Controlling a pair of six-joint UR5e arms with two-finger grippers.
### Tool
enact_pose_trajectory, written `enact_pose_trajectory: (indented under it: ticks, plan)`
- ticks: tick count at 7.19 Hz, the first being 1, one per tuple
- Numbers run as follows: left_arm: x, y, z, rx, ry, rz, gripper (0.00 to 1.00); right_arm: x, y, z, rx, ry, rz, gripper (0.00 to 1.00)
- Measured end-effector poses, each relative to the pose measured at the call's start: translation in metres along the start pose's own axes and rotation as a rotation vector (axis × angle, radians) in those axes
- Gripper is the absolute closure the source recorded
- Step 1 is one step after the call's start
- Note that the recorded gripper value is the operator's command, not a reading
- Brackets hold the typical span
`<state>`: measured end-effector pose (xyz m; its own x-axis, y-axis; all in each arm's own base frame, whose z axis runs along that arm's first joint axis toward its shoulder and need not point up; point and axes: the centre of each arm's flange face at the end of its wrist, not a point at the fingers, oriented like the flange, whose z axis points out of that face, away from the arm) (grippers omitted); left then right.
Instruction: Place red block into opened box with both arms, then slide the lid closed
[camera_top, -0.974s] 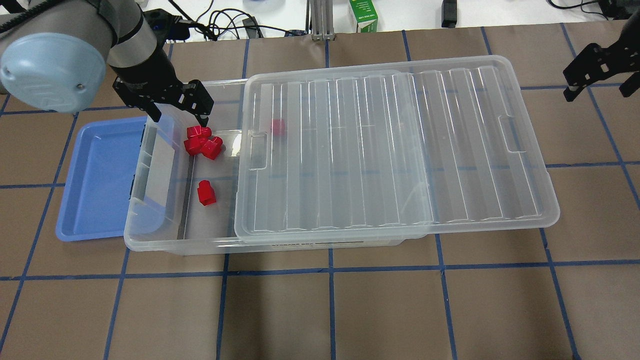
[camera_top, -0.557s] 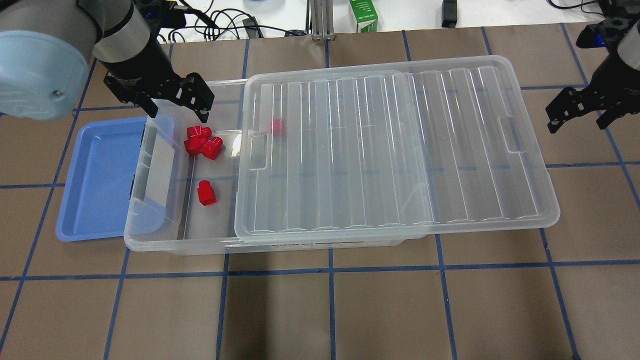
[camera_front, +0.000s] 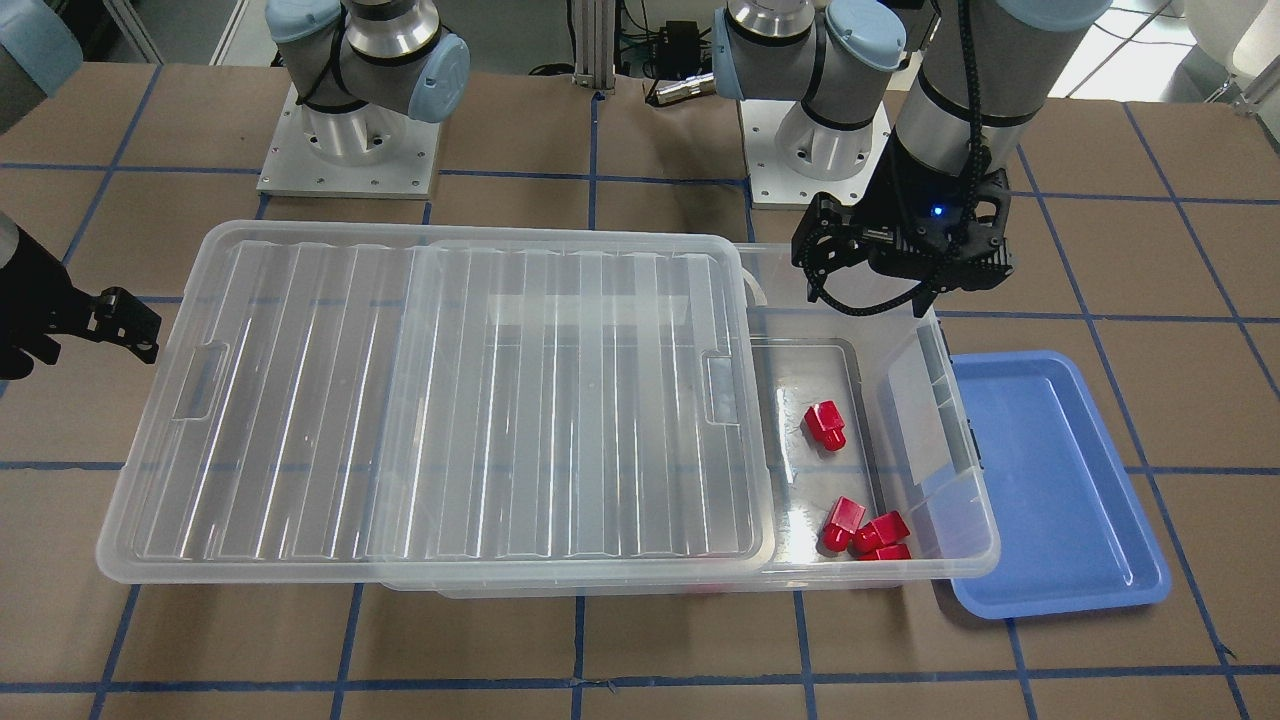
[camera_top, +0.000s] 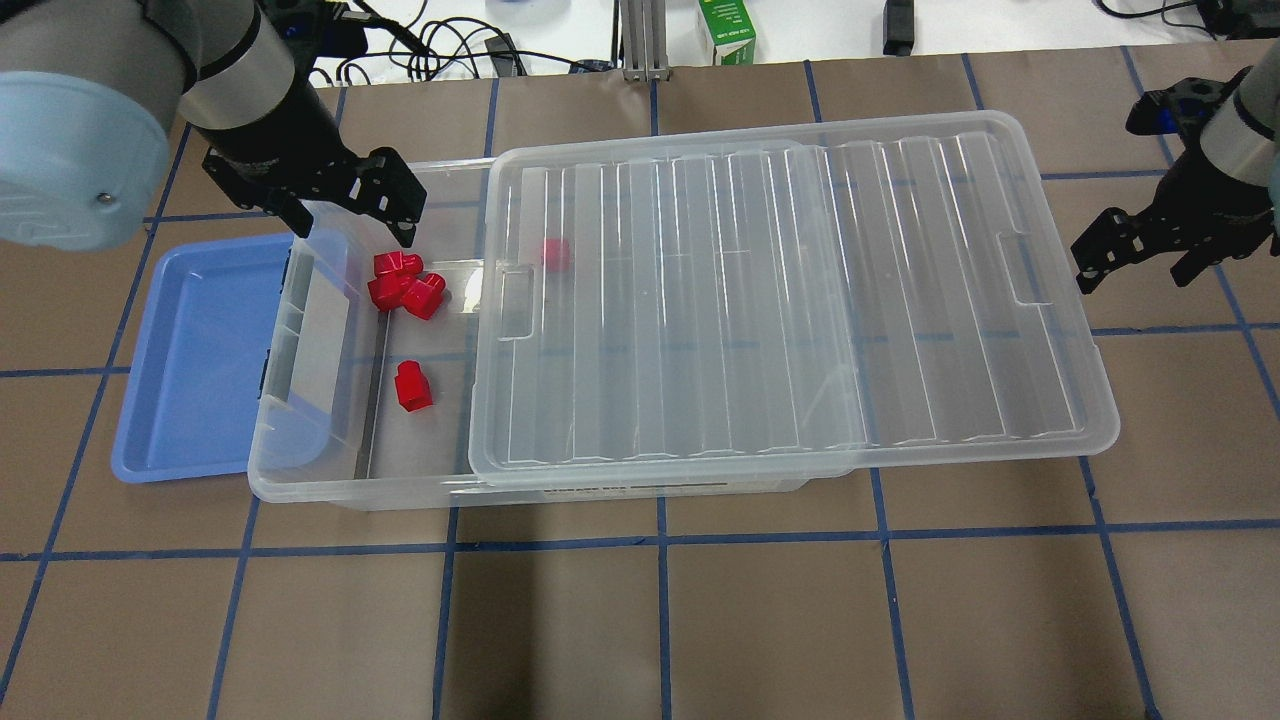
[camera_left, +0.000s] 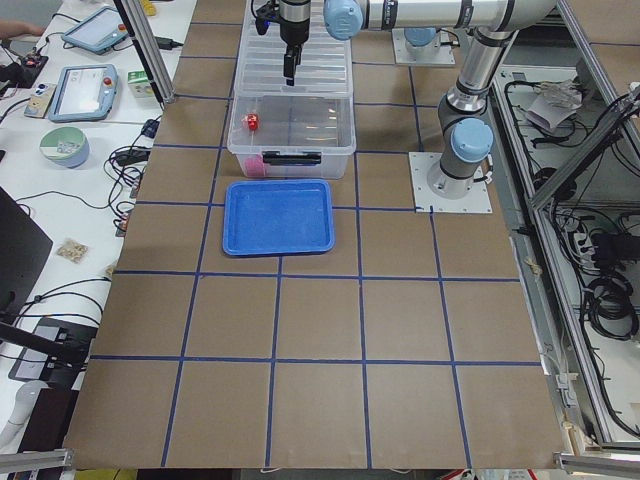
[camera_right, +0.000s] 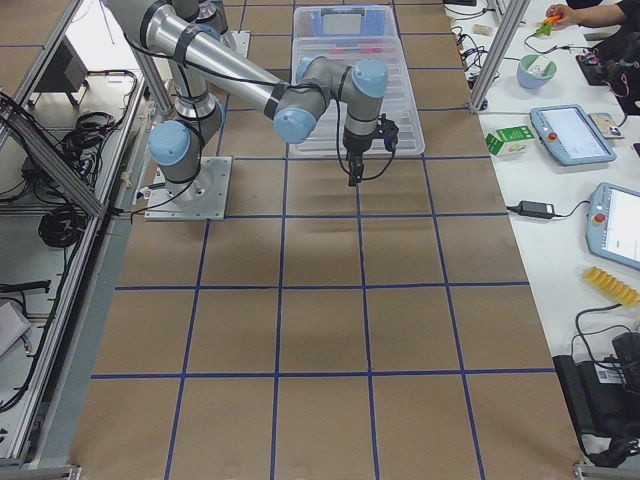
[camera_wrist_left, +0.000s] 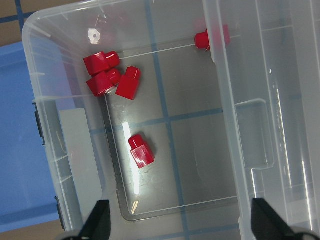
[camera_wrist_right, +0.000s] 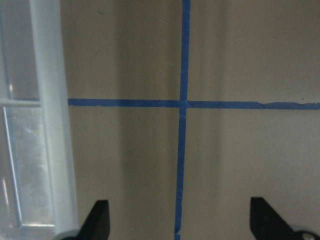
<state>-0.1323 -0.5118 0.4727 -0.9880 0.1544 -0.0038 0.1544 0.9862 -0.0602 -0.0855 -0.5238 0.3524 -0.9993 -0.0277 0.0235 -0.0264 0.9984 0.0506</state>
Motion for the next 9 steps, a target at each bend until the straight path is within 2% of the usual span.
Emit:
enact_pose_trajectory:
  ticks: [2, 5, 9]
  plan:
    - [0.0, 0.0, 0.0, 0.001, 0.0, -0.001, 0.0, -0.019, -0.003, -0.001, 0.005, -0.01, 0.004, 0.0]
    - [0.0, 0.0, 0.0, 0.001, 0.001, -0.001, 0.0, -0.08, -0.01, -0.004, 0.011, -0.008, -0.027, 0.0]
    - [0.0, 0.0, 0.0, 0.001, 0.001, -0.001, 0.0, -0.16, -0.009, -0.008, 0.024, -0.012, -0.012, 0.0]
